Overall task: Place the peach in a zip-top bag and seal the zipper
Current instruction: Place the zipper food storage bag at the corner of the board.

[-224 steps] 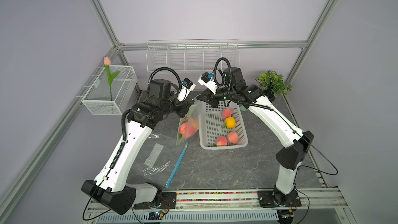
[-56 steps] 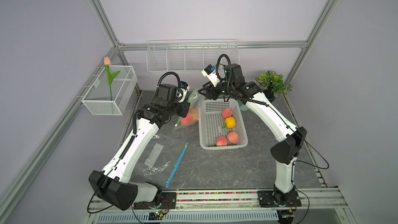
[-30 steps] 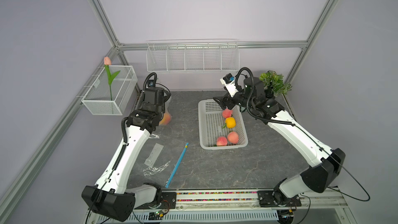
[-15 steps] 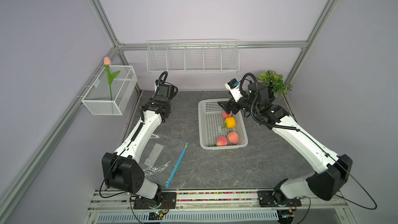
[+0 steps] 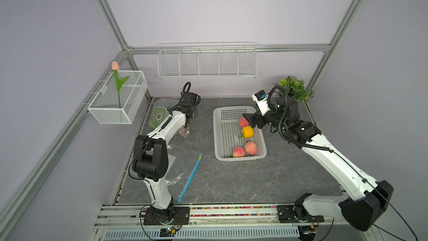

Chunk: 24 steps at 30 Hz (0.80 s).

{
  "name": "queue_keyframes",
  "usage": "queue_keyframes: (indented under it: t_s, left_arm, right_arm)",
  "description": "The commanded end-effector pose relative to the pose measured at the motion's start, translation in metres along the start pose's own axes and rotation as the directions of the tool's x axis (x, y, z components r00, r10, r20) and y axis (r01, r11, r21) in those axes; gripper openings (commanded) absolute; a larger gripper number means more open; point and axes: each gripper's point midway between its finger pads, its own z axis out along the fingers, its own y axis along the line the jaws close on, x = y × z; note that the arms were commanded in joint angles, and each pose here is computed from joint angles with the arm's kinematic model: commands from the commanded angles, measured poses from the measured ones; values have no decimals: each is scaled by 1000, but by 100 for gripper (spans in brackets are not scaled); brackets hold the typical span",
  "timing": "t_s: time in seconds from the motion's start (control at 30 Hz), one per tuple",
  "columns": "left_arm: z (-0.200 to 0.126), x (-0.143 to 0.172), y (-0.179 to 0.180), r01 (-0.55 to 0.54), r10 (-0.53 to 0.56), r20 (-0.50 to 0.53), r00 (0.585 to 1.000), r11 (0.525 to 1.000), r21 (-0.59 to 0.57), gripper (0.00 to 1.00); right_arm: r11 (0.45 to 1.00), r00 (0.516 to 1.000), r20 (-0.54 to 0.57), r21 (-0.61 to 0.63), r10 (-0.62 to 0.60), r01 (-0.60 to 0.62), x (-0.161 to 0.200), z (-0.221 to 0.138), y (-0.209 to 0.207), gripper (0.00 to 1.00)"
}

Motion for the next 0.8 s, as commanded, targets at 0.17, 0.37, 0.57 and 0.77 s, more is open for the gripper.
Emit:
queue_keyframes:
  t_s: [0.17,0.37,0.57,0.77]
  left_arm:
    - [30,-23,-31,-69,68,22,997,995,67,0]
    - [48,-23,-45,-128,129,-13,992,987,95,0]
    - [60,-17,-65,-186,198,-60,978,968,168,0]
    - [67,-9,-82,-228,253,-90,963,948,221,0]
  right_arm:
    - [998,999,1,44,55,-55,12,-5,-7,88]
    - [997,998,-12,46,63,-62,17,-2,-8,88]
    - [997,998,-24,47,64,-63,21,0,-8,88]
    - [997,997,-30,52,65,-63,23,0,-9,88]
